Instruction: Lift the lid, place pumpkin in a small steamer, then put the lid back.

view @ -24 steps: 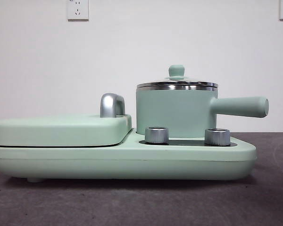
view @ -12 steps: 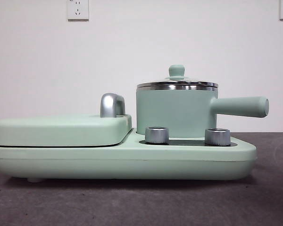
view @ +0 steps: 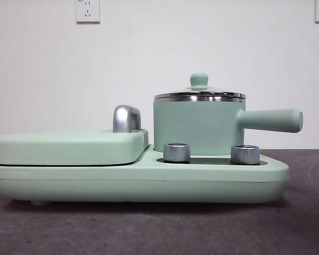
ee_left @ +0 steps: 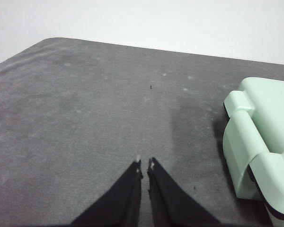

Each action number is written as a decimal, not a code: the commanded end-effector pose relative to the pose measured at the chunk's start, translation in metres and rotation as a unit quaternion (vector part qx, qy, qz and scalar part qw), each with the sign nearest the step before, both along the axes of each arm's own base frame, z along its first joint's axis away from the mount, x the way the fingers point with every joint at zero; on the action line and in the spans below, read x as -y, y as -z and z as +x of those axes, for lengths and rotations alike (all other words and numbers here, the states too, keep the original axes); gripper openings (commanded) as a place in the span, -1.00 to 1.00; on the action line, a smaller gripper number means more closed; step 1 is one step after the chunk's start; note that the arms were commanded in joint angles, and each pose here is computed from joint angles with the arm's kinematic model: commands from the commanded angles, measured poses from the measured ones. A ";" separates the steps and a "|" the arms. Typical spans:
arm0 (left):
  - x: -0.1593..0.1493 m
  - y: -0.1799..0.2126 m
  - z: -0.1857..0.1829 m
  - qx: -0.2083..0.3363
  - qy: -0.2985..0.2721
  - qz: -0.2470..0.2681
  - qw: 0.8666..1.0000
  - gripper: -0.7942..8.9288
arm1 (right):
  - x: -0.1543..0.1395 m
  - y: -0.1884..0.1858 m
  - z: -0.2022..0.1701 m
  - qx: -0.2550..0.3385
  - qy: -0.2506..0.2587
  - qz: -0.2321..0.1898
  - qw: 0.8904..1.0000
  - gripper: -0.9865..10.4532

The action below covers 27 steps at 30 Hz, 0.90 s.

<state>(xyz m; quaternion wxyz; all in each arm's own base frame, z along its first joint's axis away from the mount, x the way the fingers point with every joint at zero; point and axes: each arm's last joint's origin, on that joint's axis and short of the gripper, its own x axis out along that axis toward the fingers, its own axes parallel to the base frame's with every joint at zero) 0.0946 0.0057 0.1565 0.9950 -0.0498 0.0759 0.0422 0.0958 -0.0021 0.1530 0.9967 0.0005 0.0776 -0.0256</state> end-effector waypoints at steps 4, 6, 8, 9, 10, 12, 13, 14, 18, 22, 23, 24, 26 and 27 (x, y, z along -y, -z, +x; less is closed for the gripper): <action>0.000 0.007 0.001 -0.010 -0.004 -0.004 1.000 -0.78 | 0.000 0.001 0.000 0.003 0.001 -0.002 1.000 -0.80; 0.000 0.007 0.001 -0.010 -0.004 -0.004 1.000 -0.78 | 0.000 0.001 0.000 0.003 0.002 -0.002 1.000 -0.80; 0.000 0.007 0.001 -0.010 -0.004 -0.004 1.000 -0.78 | 0.000 0.001 0.000 0.003 0.002 -0.002 1.000 -0.80; 0.000 0.007 0.001 -0.010 -0.004 -0.004 1.000 -0.78 | 0.000 0.001 0.000 0.004 0.002 -0.002 1.000 -0.80; 0.000 0.007 0.001 -0.010 -0.004 -0.004 1.000 -0.78 | 0.000 0.001 0.000 0.004 0.002 -0.002 1.000 -0.80; 0.000 0.007 0.001 -0.010 -0.004 -0.004 1.000 -0.78 | 0.000 0.001 0.000 0.004 0.002 -0.002 1.000 -0.80; 0.000 0.007 0.001 -0.010 -0.004 -0.004 1.000 -0.78 | 0.000 0.001 0.000 0.004 0.002 -0.002 1.000 -0.80; 0.000 0.007 0.001 -0.010 -0.004 -0.004 1.000 -0.78 | 0.000 0.001 0.000 0.004 0.002 -0.002 1.000 -0.80; 0.000 0.007 0.001 -0.010 -0.003 -0.004 1.000 -0.78 | 0.000 0.001 0.000 0.004 0.002 -0.002 1.000 -0.80; 0.000 0.007 0.001 -0.010 -0.001 -0.004 1.000 -0.78 | 0.000 0.001 0.000 0.004 0.002 -0.002 1.000 -0.80; 0.000 0.007 0.001 -0.010 0.000 -0.004 1.000 -0.78 | 0.000 0.000 0.000 0.004 0.002 -0.002 1.000 -0.80; 0.001 0.007 0.001 -0.010 0.001 -0.004 1.000 -0.78 | 0.000 0.001 0.000 0.004 0.002 -0.002 1.000 -0.80; 0.001 0.007 0.001 -0.010 0.001 -0.004 1.000 -0.78 | 0.000 0.001 0.000 0.004 0.002 -0.002 1.000 -0.80; 0.001 0.007 0.001 -0.010 0.001 -0.004 1.000 -0.78 | 0.000 0.000 0.000 0.004 0.002 -0.002 1.000 -0.80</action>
